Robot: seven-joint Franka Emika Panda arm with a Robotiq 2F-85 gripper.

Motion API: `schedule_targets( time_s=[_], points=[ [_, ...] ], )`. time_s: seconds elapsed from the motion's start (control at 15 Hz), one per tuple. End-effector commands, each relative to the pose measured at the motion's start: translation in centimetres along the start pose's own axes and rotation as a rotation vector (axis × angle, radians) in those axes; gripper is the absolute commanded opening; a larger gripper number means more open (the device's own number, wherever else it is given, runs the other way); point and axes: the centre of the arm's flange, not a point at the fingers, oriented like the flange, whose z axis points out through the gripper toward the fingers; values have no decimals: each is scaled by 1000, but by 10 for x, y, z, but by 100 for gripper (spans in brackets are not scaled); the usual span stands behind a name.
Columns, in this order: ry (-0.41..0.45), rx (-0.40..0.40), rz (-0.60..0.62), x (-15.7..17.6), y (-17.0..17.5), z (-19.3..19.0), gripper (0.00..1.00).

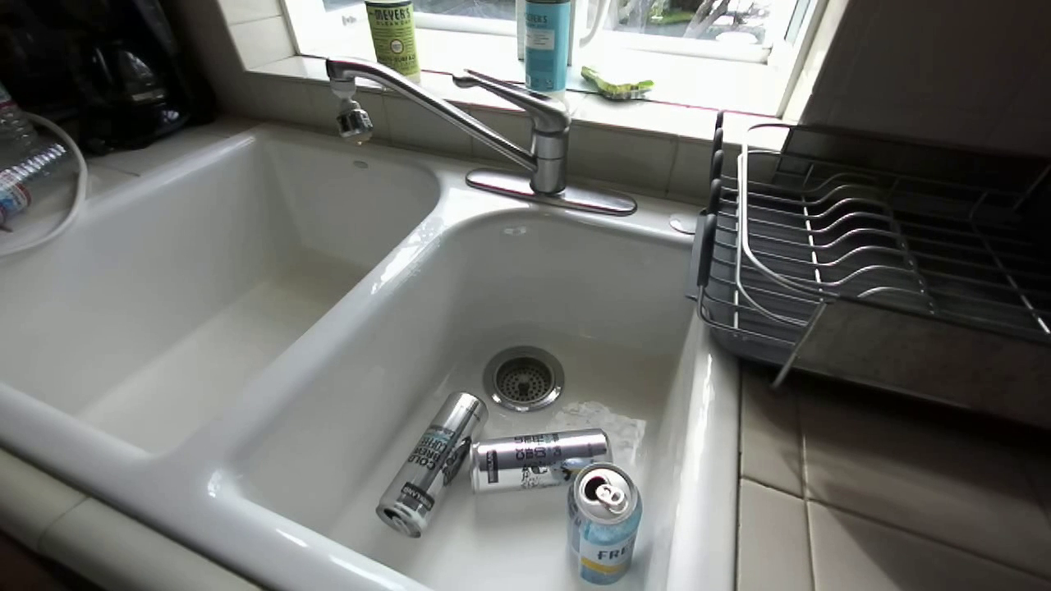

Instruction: Put the bottle on the top shelf

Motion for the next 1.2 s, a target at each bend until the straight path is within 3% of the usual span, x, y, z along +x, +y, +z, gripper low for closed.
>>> schedule_targets(
  time_s=[0.0, 1.13],
  points=[
    [-55, -9, -1, -3, -13, -26, 100],
    [-230, -64, -86, -52, -49, -126, 100]
  ],
)
